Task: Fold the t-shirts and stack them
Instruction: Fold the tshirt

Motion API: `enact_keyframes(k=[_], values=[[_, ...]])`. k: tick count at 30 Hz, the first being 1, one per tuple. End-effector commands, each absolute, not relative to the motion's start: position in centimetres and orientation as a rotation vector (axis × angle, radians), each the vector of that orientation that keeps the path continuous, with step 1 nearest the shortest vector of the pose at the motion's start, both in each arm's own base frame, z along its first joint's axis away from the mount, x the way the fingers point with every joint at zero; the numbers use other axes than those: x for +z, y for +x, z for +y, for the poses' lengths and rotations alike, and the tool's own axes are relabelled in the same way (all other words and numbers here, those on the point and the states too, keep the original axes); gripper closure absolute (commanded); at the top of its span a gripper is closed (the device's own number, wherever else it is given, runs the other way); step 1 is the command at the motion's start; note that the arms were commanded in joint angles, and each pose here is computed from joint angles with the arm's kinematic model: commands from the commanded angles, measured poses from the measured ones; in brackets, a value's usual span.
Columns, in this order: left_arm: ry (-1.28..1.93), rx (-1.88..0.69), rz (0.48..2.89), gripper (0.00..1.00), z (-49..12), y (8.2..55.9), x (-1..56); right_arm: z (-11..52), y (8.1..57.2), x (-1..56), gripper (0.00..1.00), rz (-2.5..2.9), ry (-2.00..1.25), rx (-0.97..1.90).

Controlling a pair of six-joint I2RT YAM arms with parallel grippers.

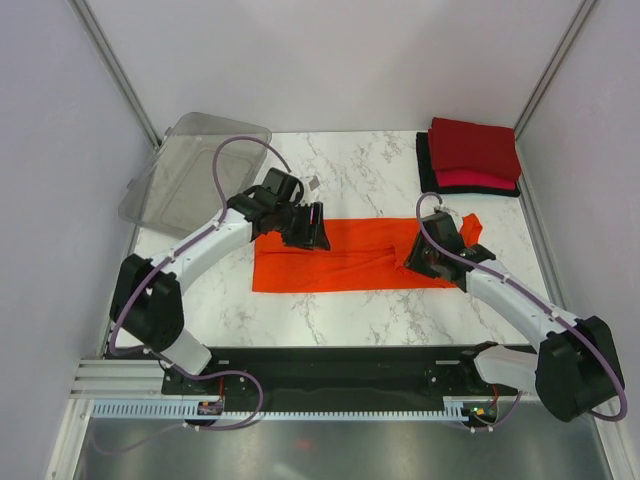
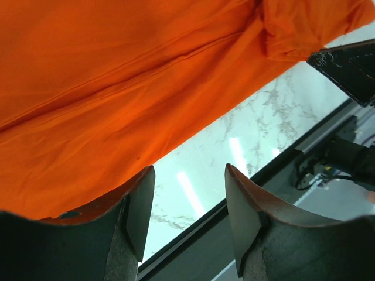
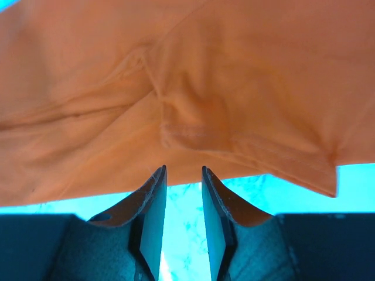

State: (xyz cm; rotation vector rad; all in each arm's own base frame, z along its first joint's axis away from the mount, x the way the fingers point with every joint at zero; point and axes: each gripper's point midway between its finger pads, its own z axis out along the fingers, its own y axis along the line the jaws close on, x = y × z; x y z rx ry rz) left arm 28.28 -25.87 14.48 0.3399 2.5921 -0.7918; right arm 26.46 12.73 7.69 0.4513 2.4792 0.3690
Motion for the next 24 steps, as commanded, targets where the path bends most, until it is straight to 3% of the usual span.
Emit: enact_keyframes(k=[1,10,24], values=[[0.342,-1.061,2.517,0.41,-30.6,28.8,16.4,9.0,27.7,9.8,0.62,2.400,0.517,0.135],[0.374,-1.228,2.478,0.45,-38.3,29.6,15.3,9.0,31.1,9.0,0.79,2.389,0.466,0.173],[0.400,-1.235,2.477,0.44,-43.3,29.5,10.5,11.6,28.7,5.0,0.78,2.473,0.449,0.372]])
